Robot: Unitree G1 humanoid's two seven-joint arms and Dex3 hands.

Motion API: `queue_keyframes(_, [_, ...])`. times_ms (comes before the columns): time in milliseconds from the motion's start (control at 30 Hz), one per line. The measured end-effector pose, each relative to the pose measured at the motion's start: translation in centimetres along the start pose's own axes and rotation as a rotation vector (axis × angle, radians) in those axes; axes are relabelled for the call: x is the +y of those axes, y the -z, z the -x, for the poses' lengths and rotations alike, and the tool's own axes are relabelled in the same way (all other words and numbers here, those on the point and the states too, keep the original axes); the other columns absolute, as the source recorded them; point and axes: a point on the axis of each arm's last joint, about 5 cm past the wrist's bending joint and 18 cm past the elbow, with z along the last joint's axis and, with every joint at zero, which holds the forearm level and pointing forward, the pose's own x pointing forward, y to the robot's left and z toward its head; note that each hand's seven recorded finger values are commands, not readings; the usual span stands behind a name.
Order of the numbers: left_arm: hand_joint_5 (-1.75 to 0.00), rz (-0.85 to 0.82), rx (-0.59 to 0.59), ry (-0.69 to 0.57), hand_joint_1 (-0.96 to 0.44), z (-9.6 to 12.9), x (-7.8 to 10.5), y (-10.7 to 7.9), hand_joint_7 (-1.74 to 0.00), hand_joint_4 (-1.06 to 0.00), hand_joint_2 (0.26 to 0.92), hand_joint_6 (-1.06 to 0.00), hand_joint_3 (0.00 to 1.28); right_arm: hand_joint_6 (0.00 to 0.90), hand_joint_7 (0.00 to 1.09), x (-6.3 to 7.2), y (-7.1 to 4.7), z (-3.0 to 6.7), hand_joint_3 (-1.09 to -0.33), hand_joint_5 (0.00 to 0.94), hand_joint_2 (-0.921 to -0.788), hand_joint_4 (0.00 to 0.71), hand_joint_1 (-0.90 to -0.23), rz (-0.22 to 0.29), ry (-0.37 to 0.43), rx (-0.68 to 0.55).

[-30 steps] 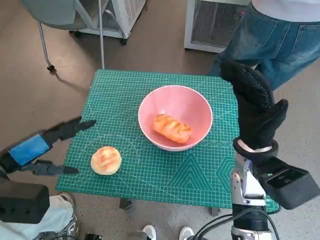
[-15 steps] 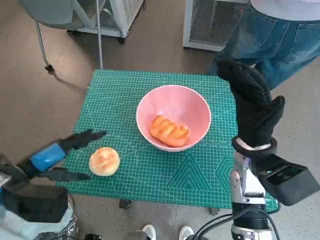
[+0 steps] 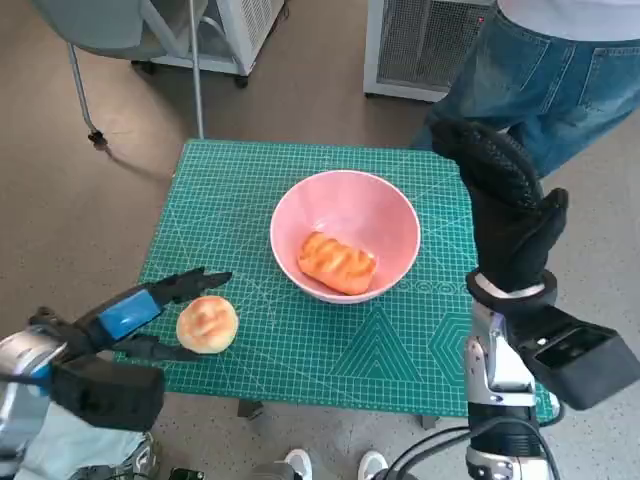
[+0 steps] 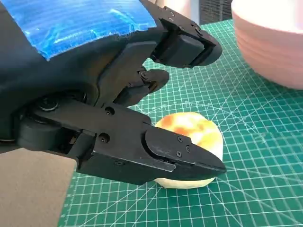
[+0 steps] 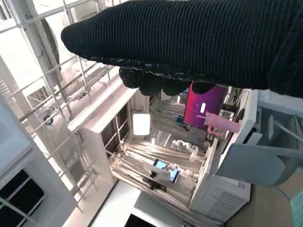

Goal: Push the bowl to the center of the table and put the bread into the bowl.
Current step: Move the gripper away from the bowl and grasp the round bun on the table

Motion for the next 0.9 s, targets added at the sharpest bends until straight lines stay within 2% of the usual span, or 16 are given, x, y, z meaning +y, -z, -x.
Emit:
queue_keyframes(167, [-0.01, -0.015, -0.001, 0.034, -0.08, -1.0, -1.1, 0.0, -0.01, -0.17, 0.823, -0.35, 0.01, -0.001, 0.69, -0.1, -0.1, -0.04, -0.793, 0.035, -0.921, 0.256, -0.583, 0.002, 0.001, 0.000])
queue_keyframes(367, [-0.03, -0.018, 0.003, 0.093, -0.02, -2.0, -2.2, 0.2, -0.03, -0.24, 0.830, -0.40, 0.01, -0.001, 0.70, -0.2, -0.2, -0.06, -0.792, 0.036, -0.921, 0.255, -0.587, 0.006, 0.004, 0.000])
queue_keyframes(500, [-0.09, -0.042, 0.021, 0.106, 0.04, -2.7, -1.8, 0.5, -0.12, -0.44, 0.886, -0.54, 0.03, -0.001, 0.70, -0.3, -0.3, -0.03, -0.792, 0.037, -0.921, 0.255, -0.586, 0.006, 0.005, 0.003])
queue_keyframes(533, [-0.10, -0.049, 0.026, 0.109, 0.04, -2.9, -1.7, 0.5, -0.15, -0.47, 0.893, -0.54, 0.03, -0.001, 0.70, -0.3, -0.3, -0.03, -0.792, 0.038, -0.921, 0.255, -0.586, 0.005, 0.005, 0.003])
queue_keyframes(567, [-0.18, -0.053, 0.031, 0.112, 0.05, -3.0, -1.6, 0.6, -0.29, -0.54, 0.903, -0.54, 0.05, -0.001, 0.70, -0.3, -0.3, -0.04, -0.792, 0.038, -0.921, 0.255, -0.585, 0.005, 0.005, 0.003])
queue_keyframes(600, [-0.23, -0.056, 0.035, 0.115, 0.05, -3.1, -1.5, 0.6, -0.37, -0.55, 0.907, -0.53, 0.05, -0.001, 0.70, -0.3, -0.3, -0.04, -0.792, 0.038, -0.921, 0.255, -0.585, 0.005, 0.005, 0.003])
queue_keyframes(633, [-0.63, -0.057, 0.036, 0.115, 0.03, -3.2, -1.5, 0.7, -0.73, -0.55, 0.912, -0.48, 0.11, -0.001, 0.70, -0.3, -0.3, -0.03, -0.792, 0.038, -0.921, 0.255, -0.585, 0.005, 0.005, 0.003])
queue_keyframes(667, [-0.89, -0.059, 0.036, 0.115, 0.02, -3.3, -1.4, 0.7, -0.96, -0.54, 0.915, -0.45, 0.16, -0.001, 0.70, -0.3, -0.3, -0.02, -0.792, 0.038, -0.921, 0.255, -0.584, 0.005, 0.006, 0.003])
queue_keyframes(767, [-1.19, -0.070, 0.030, 0.106, 0.01, -3.4, -1.1, 0.8, -1.13, -0.60, 0.919, -0.48, 0.16, -0.001, 0.70, -0.2, -0.2, -0.02, -0.792, 0.039, -0.921, 0.255, -0.584, 0.004, 0.006, 0.003])
queue_keyframes(900, [-1.20, -0.078, 0.002, 0.089, 0.00, -3.3, -0.9, 1.1, -1.21, -0.66, 0.915, -0.53, 0.13, -0.001, 0.70, -0.2, -0.2, -0.02, -0.791, 0.041, -0.921, 0.257, -0.584, 0.004, 0.007, 0.003])
